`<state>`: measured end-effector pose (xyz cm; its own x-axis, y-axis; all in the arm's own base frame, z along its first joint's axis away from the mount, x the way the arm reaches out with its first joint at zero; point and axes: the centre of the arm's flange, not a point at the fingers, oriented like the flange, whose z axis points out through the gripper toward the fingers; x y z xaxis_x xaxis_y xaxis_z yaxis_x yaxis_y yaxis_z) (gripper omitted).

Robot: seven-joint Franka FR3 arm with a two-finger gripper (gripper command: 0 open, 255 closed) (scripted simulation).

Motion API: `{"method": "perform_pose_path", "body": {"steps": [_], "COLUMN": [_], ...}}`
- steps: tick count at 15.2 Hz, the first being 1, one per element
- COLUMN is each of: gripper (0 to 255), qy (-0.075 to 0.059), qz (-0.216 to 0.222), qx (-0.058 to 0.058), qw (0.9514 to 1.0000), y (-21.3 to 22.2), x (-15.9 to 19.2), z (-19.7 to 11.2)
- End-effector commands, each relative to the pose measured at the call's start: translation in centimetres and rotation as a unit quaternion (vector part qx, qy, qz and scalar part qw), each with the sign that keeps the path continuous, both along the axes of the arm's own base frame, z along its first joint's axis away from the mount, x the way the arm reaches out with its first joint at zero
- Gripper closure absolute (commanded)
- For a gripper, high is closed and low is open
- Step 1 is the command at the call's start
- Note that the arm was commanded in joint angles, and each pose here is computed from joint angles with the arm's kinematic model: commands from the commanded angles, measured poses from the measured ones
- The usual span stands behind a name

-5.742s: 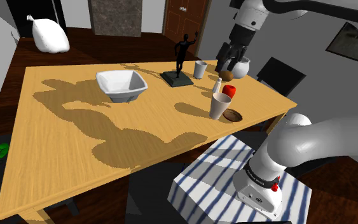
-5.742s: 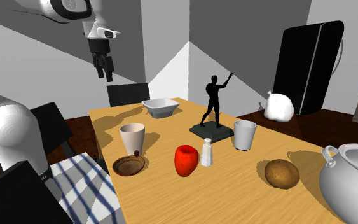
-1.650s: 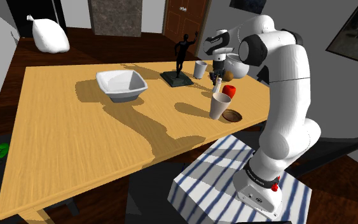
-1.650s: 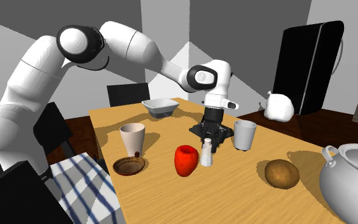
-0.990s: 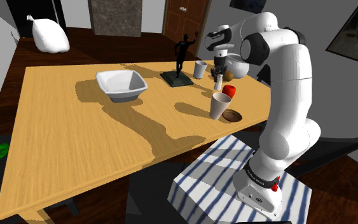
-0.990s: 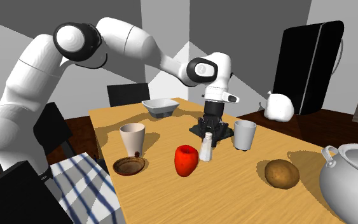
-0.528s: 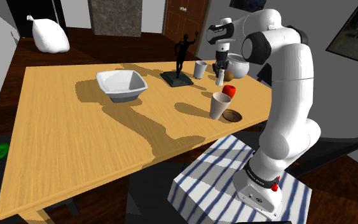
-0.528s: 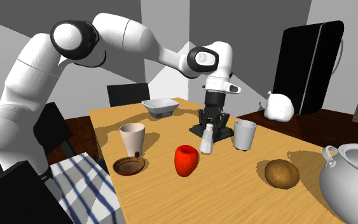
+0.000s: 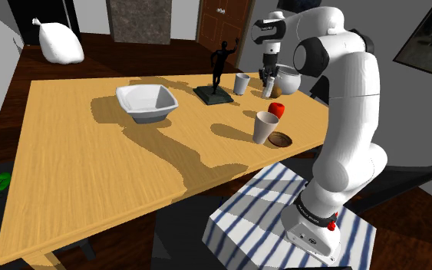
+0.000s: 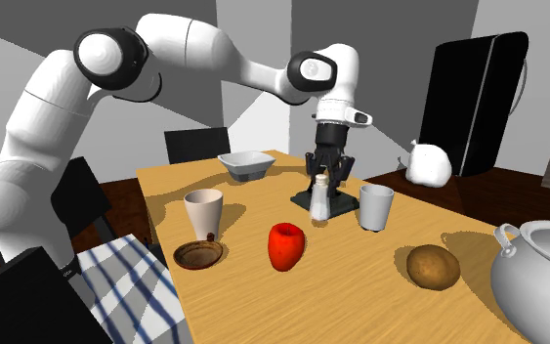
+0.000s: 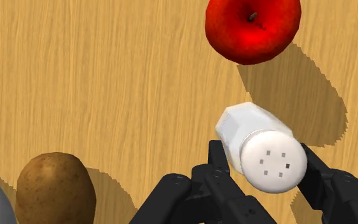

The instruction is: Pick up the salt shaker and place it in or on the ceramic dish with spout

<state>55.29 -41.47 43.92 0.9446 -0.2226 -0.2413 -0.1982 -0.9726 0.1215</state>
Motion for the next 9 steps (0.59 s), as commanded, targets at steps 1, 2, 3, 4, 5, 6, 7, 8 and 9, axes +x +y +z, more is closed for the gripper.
{"method": "perform_pose_path", "body": {"steps": [1, 2, 3, 4, 5, 6, 7, 8, 9], "gripper": [255, 255, 255, 255, 255, 255, 255, 255, 255], "qy": [0.000, 0.000, 0.000, 0.000, 0.000, 0.000, 0.000, 0.000, 0.000], "qz": [0.000, 0.000, 0.000, 0.000, 0.000, 0.000, 0.000, 0.000, 0.000], "qx": [0.000, 0.000, 0.000, 0.000, 0.000, 0.000, 0.000, 0.000, 0.000], "qw": [1.0000, 1.0000, 1.0000, 1.0000, 1.0000, 1.0000, 1.0000, 1.0000, 1.0000], "y": [0.1, 0.1, 0.1, 0.9, 1.8, 2.6, 3.5, 4.3, 5.2], "x": [0.0, 0.0, 0.0, -1.0, -2.0, -3.0, -4.0, -5.0, -6.0], "z": [1.1, 1.6, 1.7, 1.7, 1.8, 1.9, 1.9, 2.0, 2.1]}}
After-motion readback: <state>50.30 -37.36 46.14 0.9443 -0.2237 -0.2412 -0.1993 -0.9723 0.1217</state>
